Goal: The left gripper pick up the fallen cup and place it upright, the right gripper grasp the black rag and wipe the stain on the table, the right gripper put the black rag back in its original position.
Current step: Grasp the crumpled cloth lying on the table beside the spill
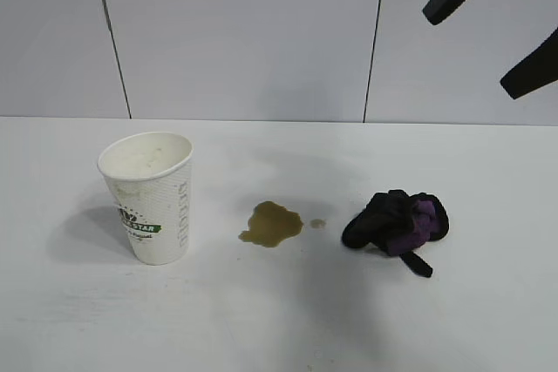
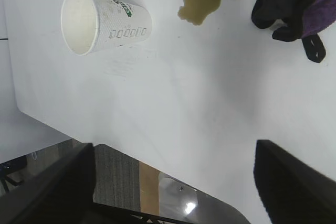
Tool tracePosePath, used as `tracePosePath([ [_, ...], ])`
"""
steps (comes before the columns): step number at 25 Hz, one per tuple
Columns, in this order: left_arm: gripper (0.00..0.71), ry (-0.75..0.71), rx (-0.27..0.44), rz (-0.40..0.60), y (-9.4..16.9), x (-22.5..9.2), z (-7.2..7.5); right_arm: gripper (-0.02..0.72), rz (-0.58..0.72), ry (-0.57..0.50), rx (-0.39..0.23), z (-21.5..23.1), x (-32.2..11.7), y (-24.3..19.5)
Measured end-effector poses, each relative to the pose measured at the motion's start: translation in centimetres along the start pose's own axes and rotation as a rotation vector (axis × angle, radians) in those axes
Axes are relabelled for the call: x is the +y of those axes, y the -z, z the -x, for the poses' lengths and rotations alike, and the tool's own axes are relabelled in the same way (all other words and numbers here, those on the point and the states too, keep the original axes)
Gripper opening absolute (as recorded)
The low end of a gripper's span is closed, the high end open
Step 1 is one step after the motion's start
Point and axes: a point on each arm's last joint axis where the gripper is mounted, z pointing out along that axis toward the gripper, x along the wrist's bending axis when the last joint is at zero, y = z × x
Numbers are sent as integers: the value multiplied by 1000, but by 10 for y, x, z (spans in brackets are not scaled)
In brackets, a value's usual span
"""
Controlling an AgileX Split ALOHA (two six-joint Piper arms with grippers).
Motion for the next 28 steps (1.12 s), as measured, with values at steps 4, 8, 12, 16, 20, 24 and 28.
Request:
tracePosePath([
  [4, 694, 216, 78, -209, -3, -25, -10, 566, -1, 3, -8, 1, 0, 0],
  [8, 694, 338, 220, -439, -13, -65, -24, 566, -2, 6, -14, 1, 0, 0],
  [12, 694, 375, 239, -589, -28, -102, -28, 566, -3, 7, -17, 2, 0, 0],
  [16, 694, 382, 169, -663, -40, -127, -23, 566, -3, 15, -21, 2, 0, 0],
  [20, 694, 370, 130, -631, -46, -131, -23, 566, 1, 34, -21, 2, 0, 0],
  [24, 694, 362, 94, -620, -49, -135, -23, 566, -4, 87, -50, 5, 0, 0],
  [28, 694, 359, 84, -612, -50, -134, -23, 566, -21, 138, -169, 16, 0, 0],
])
